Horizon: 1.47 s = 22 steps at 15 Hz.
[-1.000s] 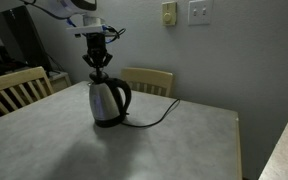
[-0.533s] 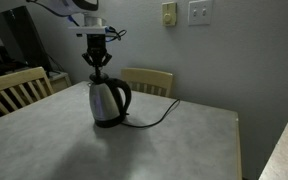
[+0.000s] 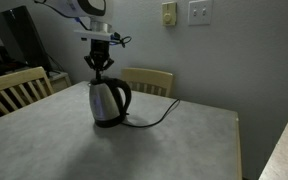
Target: Close the lid of the electric kettle.
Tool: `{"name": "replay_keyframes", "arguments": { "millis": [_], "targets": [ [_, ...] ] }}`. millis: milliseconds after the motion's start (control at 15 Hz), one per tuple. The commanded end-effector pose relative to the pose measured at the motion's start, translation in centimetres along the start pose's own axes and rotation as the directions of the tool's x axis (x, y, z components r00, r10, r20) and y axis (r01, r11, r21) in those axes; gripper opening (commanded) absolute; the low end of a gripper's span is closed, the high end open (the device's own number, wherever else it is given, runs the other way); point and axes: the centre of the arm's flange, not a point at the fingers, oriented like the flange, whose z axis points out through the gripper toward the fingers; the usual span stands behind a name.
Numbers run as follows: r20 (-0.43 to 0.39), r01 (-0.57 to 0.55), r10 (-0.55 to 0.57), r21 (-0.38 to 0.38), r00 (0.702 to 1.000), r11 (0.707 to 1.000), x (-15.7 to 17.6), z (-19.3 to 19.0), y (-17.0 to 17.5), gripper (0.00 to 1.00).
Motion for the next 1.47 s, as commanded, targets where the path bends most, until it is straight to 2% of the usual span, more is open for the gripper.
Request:
{"name": "replay_keyframes", "arguments": {
  "millis": [0, 200, 400, 667, 867, 1133, 1400],
  "targets": [
    [0.057, 0.054, -0.061, 0.124, 0.997, 0.991, 2.2, 1.6, 2.5, 0.0],
    [0.092, 0.076, -0.092, 0.163, 0.992, 0.984, 2.1, 1.7, 2.4, 0.0],
    [0.092, 0.083, -0.097, 0.148, 0.991, 0.986, 1.7, 0.9, 1.8, 0.0],
    [0.071, 0.095, -0.098, 0.039, 0.993, 0.995, -0.1, -1.6, -0.6, 0.0],
    [0.075, 0.131, -0.128, -0.041, 0.989, 0.991, -1.2, -4.0, -2.4, 0.0],
    [0.073, 0.158, -0.15, -0.117, 0.986, 0.98, -2.3, -6.9, -3.6, 0.0],
    [0.066, 0.187, -0.178, -0.161, 0.982, 0.969, -3.4, -8.8, -4.1, 0.0]
  ]
}}
